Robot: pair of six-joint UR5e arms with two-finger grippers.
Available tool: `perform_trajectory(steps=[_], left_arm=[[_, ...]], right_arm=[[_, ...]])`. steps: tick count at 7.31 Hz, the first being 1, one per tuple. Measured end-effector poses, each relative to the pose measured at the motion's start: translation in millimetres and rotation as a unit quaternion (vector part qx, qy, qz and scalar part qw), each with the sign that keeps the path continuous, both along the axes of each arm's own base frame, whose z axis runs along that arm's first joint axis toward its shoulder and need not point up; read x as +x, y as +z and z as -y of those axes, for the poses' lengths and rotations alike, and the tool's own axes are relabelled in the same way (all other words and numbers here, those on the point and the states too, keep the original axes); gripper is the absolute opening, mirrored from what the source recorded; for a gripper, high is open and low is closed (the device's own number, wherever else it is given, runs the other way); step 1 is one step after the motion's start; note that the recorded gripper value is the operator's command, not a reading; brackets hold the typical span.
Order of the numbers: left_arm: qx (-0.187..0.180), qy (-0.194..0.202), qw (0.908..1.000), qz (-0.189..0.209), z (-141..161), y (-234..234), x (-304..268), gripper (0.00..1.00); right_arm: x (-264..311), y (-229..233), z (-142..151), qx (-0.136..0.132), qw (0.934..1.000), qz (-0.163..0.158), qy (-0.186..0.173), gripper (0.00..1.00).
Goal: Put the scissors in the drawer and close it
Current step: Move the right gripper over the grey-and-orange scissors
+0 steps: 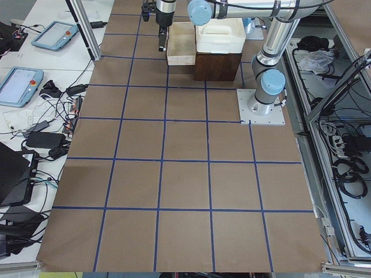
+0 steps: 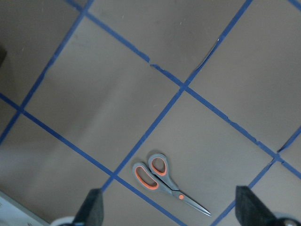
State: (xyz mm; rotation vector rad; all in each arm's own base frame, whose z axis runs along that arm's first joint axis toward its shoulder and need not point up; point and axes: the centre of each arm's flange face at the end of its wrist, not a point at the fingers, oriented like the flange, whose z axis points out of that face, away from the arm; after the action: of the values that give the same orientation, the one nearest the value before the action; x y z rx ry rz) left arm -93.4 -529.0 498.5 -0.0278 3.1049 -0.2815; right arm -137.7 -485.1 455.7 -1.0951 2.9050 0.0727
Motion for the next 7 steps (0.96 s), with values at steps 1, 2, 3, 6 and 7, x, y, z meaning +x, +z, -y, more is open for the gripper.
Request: perform_trajectory(steps=[1, 2, 3, 6, 7], left_arm=[[-0.002, 0.000, 1.0000, 0.000, 1, -1, 0, 1.00], [-0.003, 0.000, 1.0000, -0.001, 4, -4, 0, 1.00], [-0.005, 0.000, 1.0000, -0.001, 6, -5, 0, 1.00], [-0.006, 0.000, 1.0000, 0.000, 7, -6, 0, 1.00], [-0.008, 0.000, 1.0000, 0.000, 6, -5, 0, 1.00]], right_arm=[[-33, -27, -11, 0.017, 0.9968, 0.012, 0.077, 1.00], [-58, -55, -19, 0.033, 0.9887, 0.025, 0.144, 1.00], [-79, -82, -29, 0.054, 0.9799, 0.039, 0.188, 1.00], [-104, -156, -58, 0.113, 0.9518, 0.089, 0.271, 1.00], [-111, -172, -62, 0.109, 0.9515, 0.084, 0.275, 1.00]])
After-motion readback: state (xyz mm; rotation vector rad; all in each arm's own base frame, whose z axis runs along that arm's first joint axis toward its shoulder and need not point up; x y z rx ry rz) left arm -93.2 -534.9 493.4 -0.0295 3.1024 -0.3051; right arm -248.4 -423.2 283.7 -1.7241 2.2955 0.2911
